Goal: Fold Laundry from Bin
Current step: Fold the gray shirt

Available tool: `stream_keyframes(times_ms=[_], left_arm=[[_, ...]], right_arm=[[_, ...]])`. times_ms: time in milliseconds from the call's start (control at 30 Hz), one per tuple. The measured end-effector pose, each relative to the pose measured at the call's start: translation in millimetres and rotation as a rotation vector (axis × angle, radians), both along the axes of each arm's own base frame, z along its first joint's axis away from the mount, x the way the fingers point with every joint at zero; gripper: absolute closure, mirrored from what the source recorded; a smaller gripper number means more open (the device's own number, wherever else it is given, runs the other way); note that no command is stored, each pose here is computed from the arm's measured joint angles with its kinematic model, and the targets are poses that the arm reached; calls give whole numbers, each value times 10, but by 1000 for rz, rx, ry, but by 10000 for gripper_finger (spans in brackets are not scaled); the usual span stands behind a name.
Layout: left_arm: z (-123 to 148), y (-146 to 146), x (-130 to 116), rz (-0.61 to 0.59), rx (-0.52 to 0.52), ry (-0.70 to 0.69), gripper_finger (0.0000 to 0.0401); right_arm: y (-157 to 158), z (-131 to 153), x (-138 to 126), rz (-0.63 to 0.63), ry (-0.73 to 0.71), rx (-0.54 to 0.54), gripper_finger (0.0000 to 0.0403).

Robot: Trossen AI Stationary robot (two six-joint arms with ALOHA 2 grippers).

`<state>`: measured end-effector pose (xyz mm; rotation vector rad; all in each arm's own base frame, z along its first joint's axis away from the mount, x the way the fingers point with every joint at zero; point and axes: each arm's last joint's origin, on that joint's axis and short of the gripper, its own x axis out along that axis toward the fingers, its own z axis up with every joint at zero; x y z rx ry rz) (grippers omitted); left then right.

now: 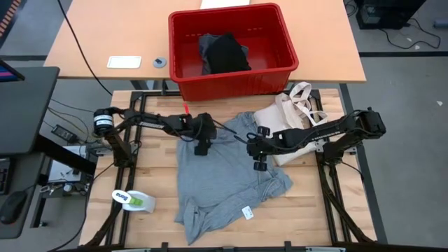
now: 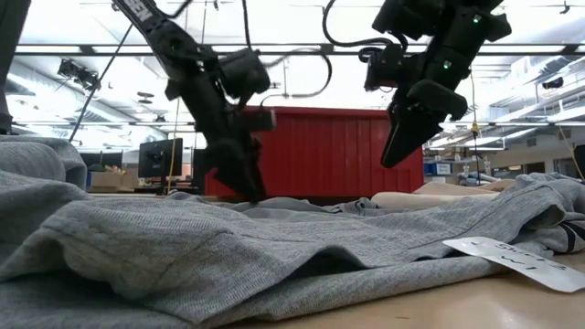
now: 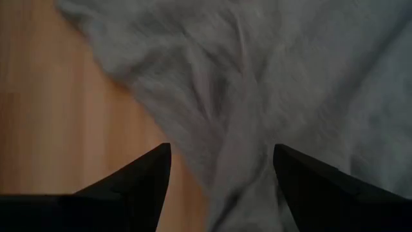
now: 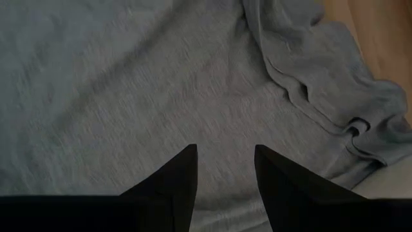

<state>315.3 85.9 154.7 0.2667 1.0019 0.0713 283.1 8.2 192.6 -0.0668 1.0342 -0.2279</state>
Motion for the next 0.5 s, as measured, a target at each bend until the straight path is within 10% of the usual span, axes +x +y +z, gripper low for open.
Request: stream_keyframes(times_ms=[167, 500], left_arm=[[-199, 32, 65, 10, -9, 24, 152], [59, 23, 26, 104, -51, -60, 387]], right_arm=[[-5, -12, 23, 6, -32, 22, 241], [0, -17, 20, 3, -31, 43, 241]])
